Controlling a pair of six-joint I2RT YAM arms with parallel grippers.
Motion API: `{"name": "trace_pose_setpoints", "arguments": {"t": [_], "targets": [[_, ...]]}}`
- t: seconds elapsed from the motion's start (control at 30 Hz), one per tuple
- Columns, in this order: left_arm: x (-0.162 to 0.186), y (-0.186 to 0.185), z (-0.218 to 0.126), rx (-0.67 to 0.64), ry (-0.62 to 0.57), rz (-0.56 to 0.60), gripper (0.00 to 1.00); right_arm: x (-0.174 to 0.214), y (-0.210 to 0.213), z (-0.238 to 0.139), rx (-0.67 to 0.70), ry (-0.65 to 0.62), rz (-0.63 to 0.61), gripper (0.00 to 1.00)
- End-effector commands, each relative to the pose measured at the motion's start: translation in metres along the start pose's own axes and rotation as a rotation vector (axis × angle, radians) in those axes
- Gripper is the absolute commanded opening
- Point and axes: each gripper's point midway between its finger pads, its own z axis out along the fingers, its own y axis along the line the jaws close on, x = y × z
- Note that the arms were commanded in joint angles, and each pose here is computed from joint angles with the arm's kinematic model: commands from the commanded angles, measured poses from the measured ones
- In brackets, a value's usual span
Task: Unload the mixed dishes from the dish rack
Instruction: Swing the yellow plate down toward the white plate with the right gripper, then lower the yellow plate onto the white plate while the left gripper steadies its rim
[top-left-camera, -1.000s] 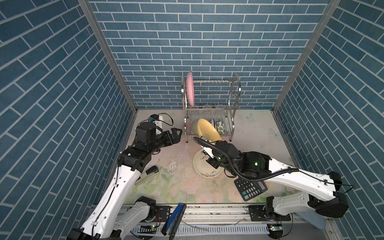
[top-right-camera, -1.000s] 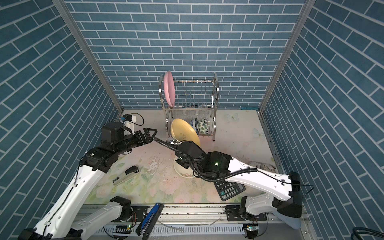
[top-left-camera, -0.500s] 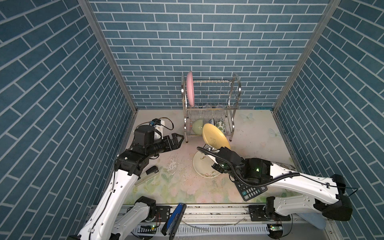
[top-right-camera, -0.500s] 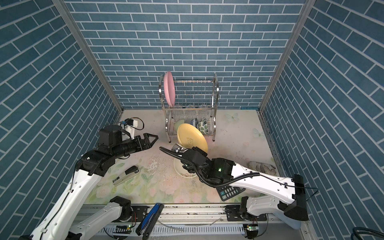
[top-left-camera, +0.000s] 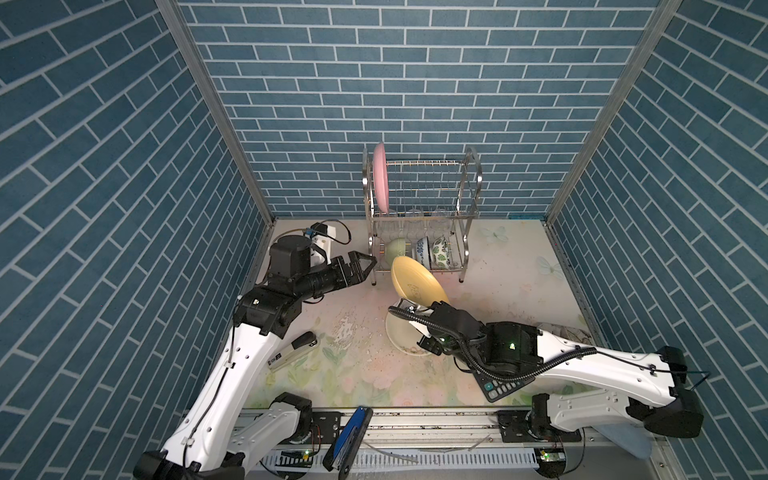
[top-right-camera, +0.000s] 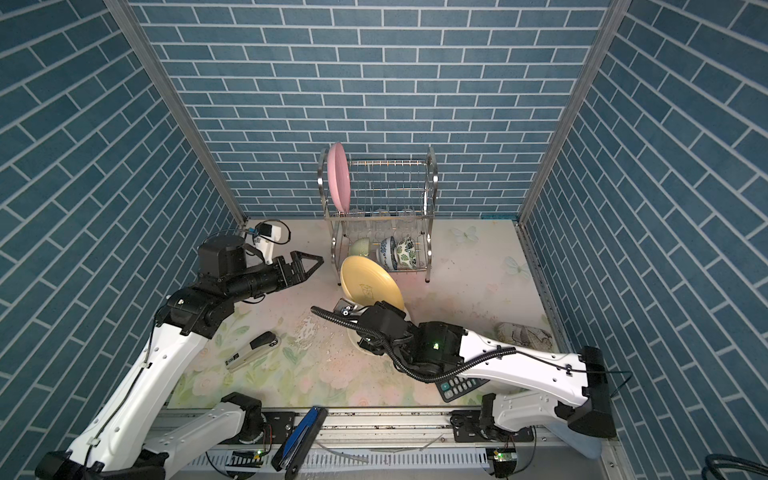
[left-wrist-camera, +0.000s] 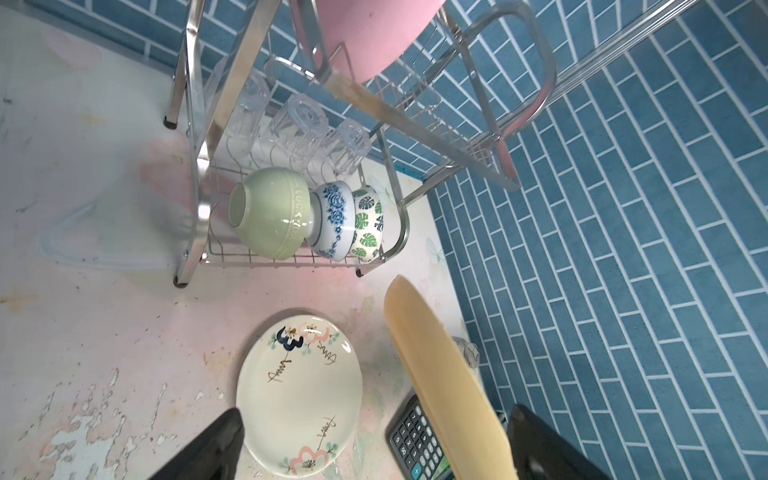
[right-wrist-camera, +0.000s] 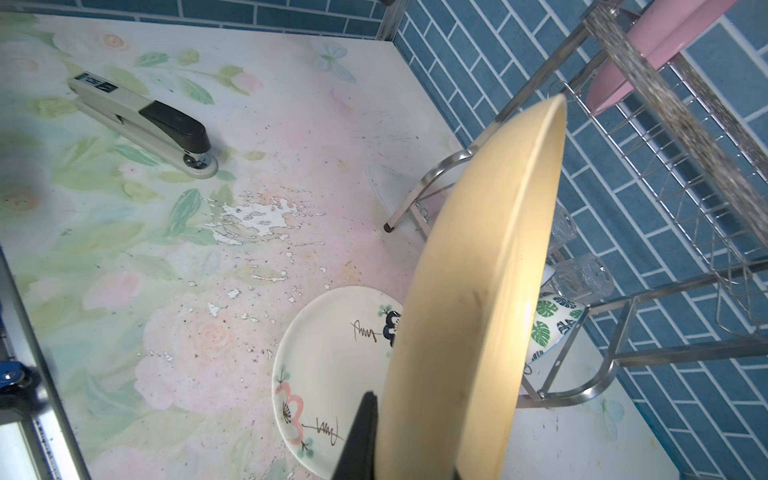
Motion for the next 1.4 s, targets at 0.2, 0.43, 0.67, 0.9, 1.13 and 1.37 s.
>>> {"name": "trace_pose_setpoints", "arguments": {"t": [0.2,0.43,0.67,0.9,1.13,1.37], "targets": [[0.016,-0.031,0.03,0.025,0.096,0.103,0.97,-0.024,0.011,-0.004,-0.02,-0.064,-0.036,0.0],[0.038,-0.017,0.041,-0.062,0.158,0.128,0.87,-0.03,0.013,-0.004,0.032,-0.073,-0.094,0.0],[0.053,-0.02,0.051,-0.055,0.211,0.126,0.75,-0.043,0.002,-0.005,0.24,-0.097,-0.206,0.0],[0.069,-0.024,0.061,-0.035,0.247,0.125,0.38,-0.05,-0.001,-0.004,0.333,-0.149,-0.235,0.0],[0.069,-0.023,0.063,-0.019,0.215,0.111,0.07,-0.051,-0.005,-0.009,0.356,-0.194,-0.216,0.0],[0.069,-0.018,0.071,-0.007,0.183,0.095,0.0,-0.042,-0.003,-0.02,0.254,-0.244,-0.094,0.65]]}}
